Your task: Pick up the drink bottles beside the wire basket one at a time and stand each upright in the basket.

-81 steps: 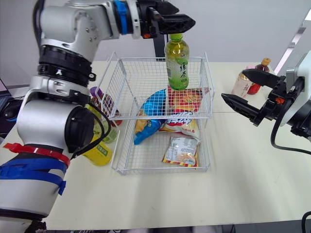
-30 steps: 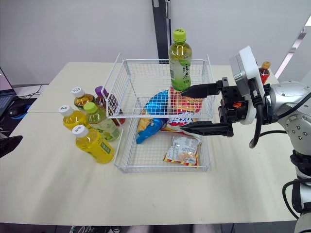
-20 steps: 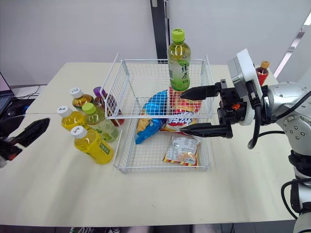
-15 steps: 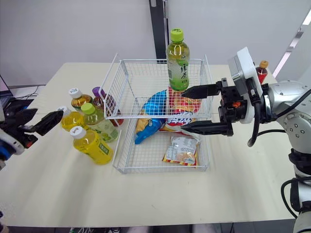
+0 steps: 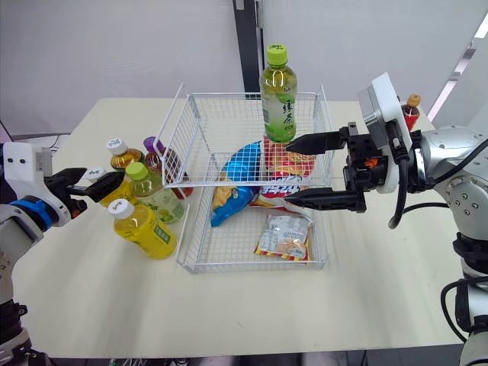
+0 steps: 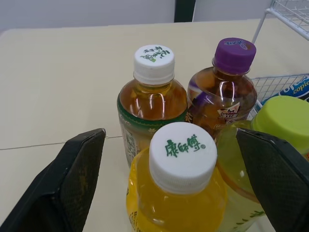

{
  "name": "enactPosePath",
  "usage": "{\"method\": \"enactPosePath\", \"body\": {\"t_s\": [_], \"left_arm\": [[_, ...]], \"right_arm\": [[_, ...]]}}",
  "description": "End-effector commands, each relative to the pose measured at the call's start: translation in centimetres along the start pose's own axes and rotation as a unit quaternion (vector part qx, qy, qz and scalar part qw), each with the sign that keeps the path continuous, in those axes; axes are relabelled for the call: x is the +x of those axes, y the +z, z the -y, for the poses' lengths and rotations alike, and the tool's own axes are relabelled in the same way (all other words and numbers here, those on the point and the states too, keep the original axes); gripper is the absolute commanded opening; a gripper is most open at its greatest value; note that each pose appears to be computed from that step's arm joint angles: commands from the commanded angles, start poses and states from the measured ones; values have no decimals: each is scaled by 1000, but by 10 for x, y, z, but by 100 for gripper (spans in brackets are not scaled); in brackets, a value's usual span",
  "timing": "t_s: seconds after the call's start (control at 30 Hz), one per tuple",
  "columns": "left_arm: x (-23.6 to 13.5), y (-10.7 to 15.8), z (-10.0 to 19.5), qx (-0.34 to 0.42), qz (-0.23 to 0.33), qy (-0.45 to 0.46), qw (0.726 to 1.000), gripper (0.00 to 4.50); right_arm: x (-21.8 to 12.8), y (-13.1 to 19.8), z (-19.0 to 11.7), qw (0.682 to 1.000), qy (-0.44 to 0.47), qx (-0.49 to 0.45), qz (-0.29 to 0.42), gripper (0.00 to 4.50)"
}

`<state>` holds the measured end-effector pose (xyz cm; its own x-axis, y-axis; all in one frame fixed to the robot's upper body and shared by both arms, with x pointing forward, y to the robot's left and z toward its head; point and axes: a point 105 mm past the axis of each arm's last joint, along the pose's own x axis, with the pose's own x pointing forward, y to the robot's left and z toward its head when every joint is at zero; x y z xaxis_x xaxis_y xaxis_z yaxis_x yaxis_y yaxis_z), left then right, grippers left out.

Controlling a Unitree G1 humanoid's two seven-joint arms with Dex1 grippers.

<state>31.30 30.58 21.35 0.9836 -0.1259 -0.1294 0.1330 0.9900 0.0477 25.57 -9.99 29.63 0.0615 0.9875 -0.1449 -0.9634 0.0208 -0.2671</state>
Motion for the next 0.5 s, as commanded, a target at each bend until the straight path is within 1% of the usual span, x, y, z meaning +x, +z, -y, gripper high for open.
{"method": "enactPosePath", "body": {"t_s": [0.03,0.13,0.17,0.27,0.3,0.5], "left_arm": [[1,15,1,24,24,1,999,449],[4,17,6,25,26,-9,999,449],[4,17,5,23,26,-4,999,431],[4,14,2,18,22,1,1000,361],[4,13,2,16,20,1,1000,324],[2,14,2,15,24,1,1000,155]], "right_arm": [[-3,14,-2,999,-7,-31,6,450],[-3,15,-2,999,-9,-31,6,450],[-3,16,-2,999,-10,-32,6,450],[-4,17,-1,999,-19,-39,8,450],[-4,18,0,999,-23,-42,9,450],[-6,21,2,998,-31,-48,11,450]]}}
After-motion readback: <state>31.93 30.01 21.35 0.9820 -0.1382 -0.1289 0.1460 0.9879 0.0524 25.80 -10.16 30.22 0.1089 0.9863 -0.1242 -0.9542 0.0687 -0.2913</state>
